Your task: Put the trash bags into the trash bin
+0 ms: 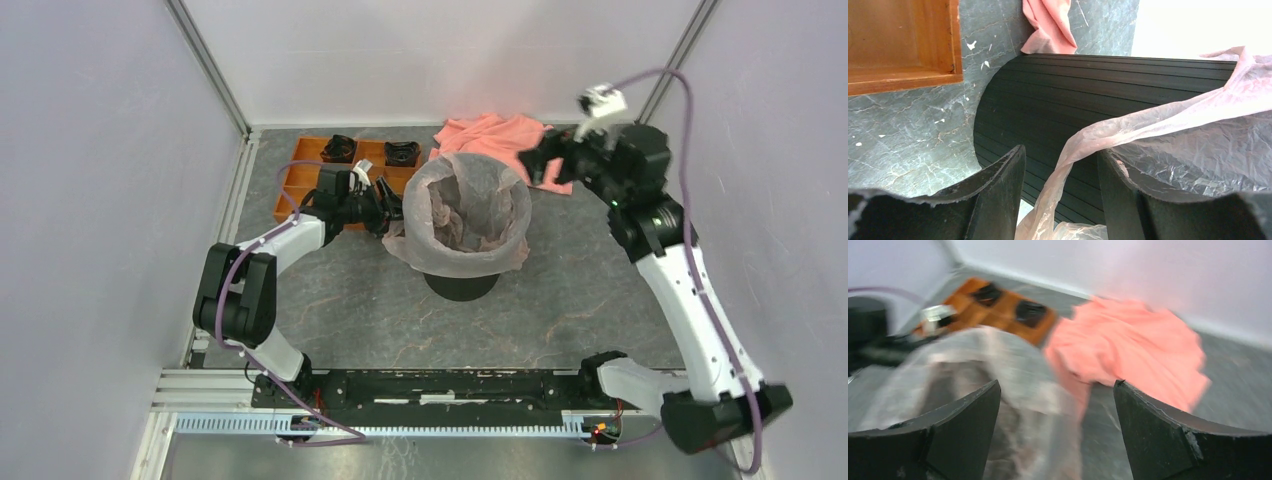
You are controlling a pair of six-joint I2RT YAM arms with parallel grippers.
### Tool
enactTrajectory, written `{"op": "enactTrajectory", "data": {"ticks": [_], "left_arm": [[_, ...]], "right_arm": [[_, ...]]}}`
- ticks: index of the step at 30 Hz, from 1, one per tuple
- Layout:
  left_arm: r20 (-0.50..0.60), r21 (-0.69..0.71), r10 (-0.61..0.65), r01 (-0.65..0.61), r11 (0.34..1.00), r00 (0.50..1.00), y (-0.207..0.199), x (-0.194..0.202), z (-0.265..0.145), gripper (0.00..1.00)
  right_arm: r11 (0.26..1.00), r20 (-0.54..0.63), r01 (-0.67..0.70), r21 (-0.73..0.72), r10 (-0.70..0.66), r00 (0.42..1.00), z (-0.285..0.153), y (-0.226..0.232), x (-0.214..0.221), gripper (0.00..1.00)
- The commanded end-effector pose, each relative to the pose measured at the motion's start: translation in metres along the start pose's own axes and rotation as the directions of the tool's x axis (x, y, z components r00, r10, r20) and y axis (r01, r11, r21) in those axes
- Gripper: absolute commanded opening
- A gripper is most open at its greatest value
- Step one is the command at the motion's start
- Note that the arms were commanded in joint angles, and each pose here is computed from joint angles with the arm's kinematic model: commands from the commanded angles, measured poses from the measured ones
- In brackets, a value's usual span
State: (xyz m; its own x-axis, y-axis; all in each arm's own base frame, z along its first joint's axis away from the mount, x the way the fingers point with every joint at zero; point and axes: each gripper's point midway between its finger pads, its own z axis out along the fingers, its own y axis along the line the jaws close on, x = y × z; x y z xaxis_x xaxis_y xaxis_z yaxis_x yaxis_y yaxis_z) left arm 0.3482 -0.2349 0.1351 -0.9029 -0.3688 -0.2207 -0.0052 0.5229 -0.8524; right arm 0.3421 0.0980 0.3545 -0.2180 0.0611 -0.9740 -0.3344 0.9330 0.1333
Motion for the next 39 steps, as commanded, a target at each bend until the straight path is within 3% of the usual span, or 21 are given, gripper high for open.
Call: {"op": "enactTrajectory", "data": {"ticks": [1,5,8,11,14,18,23,29,34,39], "left_arm": [[-0.018,0.076,0.033,-0.032,0.997,0.999,-0.022,0.007,0.0,0.61],[-0.022,0.078,0.034,-0.032,0.996,0.999,-0.023,0.008,0.0,0.61],[-0.022,0.076,0.033,-0.032,0.997,0.999,-0.022,0.008,0.001,0.61],[-0.029,0.075,0.031,-0.029,0.997,0.999,-0.021,0.01,0.002,0.57],[-0.03,0.073,0.029,-0.026,0.997,0.999,-0.02,0.01,0.003,0.48],[-0.037,0.072,0.021,-0.018,0.997,0.999,-0.019,0.012,0.005,0.28],[-0.051,0.07,0.004,-0.001,0.998,0.999,-0.015,0.014,0.007,0.13],[-0.052,0.073,0.008,-0.004,0.997,0.999,-0.017,0.014,0.007,0.1],[-0.037,0.084,0.034,-0.031,0.996,0.999,-0.023,0.012,0.003,0.1],[-0.005,0.09,0.069,-0.069,0.994,0.998,-0.033,0.007,-0.004,0.1]], "right_arm": [[0.899,0.011,0.141,-0.414,-0.15,0.989,0.013,0.128,-0.03,0.9],[0.843,-0.013,0.176,-0.508,-0.211,0.977,0.028,0.177,-0.013,0.86],[0.884,-0.132,0.176,-0.434,-0.255,0.958,0.052,0.164,0.024,0.66],[0.93,-0.258,0.246,-0.272,-0.316,0.913,0.071,0.128,0.06,0.57],[0.932,-0.325,0.353,-0.089,-0.362,0.874,0.079,0.086,0.08,0.52],[0.912,-0.395,0.408,-0.035,-0.387,0.833,0.088,0.069,0.102,0.47],[0.858,-0.443,0.493,0.142,-0.39,0.807,0.084,0.051,0.101,0.46],[0.93,-0.342,0.362,-0.063,-0.361,0.868,0.085,0.11,0.091,0.5],[0.941,-0.262,0.311,-0.134,-0.337,0.905,0.081,0.129,0.07,0.58],[0.946,-0.256,0.213,-0.245,-0.275,0.927,0.1,0.161,0.083,0.66]]}}
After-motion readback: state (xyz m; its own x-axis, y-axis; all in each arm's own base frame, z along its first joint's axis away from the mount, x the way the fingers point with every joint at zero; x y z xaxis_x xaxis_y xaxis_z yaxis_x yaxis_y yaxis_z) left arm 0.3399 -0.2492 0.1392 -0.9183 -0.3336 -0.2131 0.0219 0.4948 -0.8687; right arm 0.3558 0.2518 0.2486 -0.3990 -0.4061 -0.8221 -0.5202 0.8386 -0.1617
